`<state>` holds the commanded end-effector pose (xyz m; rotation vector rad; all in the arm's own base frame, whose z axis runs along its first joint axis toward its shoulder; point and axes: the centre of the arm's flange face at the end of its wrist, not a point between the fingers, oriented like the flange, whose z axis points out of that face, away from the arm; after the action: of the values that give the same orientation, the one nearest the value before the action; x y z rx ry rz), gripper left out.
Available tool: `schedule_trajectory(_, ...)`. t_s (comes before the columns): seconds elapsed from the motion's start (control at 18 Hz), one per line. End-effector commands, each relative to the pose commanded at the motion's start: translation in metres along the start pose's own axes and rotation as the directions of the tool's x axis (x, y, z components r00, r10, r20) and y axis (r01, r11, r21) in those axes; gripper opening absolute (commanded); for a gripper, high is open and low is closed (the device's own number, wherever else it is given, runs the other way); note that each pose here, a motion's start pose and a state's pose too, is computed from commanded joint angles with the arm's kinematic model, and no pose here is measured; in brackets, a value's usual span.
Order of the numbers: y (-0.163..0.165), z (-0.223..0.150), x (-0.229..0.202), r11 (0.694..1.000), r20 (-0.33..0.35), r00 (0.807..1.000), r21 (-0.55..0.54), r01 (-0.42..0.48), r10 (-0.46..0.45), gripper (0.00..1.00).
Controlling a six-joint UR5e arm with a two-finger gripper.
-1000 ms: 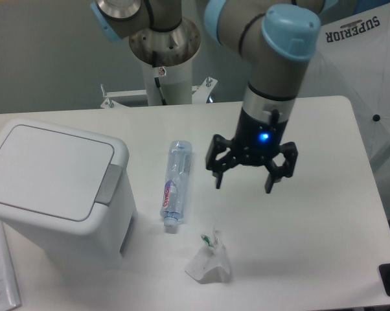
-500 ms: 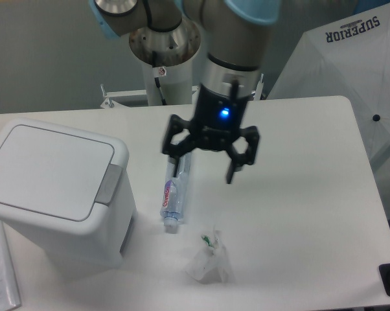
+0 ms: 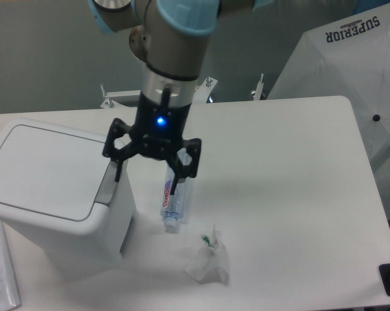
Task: Open the trash can
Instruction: 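Hook the gripper finger under the lid edge and lift it open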
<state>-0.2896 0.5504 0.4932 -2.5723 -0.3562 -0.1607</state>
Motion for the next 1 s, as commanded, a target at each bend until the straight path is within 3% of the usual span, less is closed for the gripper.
schedule_trajectory(1.0, 0.001, 0.017, -0.007, 1.000, -0.007, 1.000, -0.024, 0.009, -0.009, 1.00)
